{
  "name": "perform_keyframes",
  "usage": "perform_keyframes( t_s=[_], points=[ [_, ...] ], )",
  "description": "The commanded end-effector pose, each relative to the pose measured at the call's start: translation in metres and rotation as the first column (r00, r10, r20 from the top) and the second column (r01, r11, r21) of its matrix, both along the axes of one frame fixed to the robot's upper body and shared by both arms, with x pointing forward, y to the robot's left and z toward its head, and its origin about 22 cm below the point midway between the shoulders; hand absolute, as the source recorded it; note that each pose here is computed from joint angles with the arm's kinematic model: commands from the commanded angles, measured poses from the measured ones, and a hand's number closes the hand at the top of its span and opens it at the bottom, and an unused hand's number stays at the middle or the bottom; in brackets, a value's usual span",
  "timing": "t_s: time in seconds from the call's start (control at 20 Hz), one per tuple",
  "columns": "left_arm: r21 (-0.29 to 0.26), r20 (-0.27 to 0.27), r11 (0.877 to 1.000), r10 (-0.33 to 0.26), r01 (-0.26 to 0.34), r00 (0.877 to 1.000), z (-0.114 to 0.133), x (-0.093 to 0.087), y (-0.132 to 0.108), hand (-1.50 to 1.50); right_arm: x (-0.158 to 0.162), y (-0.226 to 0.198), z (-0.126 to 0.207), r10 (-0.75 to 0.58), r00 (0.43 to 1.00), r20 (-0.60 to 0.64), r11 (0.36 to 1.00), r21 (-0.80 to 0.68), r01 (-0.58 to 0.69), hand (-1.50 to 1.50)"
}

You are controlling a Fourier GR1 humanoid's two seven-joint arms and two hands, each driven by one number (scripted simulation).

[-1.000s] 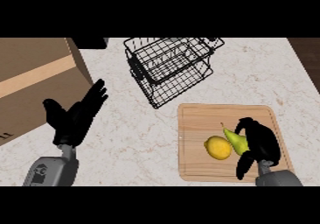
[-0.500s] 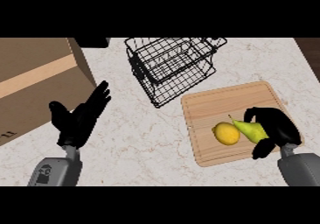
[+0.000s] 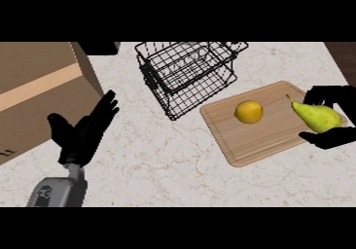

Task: Pick the pear from the cutting board and place it in the tiered basket

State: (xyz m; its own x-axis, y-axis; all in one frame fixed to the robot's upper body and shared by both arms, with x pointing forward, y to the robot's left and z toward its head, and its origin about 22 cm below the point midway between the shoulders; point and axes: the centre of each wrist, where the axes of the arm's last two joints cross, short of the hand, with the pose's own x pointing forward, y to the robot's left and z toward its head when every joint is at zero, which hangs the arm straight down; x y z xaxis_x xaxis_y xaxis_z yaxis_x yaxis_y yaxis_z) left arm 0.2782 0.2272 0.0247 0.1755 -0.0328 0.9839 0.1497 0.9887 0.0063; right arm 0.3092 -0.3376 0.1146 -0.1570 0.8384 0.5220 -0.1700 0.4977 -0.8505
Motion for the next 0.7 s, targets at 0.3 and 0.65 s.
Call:
perform_keyframes(
  t_s=[0.3,0.65],
  points=[
    [-0.001,-0.001,1.000,-0.017,0.017,1.000,-0.012,-0.009,-0.004,0.00,-0.018,-0.010,0.132,0.050,0.961,0.271,0.987,0.137,-0.090,1.50],
    [0.000,0.004,1.000,-0.016,0.016,1.000,-0.007,0.007,0.002,0.00,-0.002,0.034,0.174,0.048,0.941,0.334,0.991,0.100,-0.086,1.50]
  ],
)
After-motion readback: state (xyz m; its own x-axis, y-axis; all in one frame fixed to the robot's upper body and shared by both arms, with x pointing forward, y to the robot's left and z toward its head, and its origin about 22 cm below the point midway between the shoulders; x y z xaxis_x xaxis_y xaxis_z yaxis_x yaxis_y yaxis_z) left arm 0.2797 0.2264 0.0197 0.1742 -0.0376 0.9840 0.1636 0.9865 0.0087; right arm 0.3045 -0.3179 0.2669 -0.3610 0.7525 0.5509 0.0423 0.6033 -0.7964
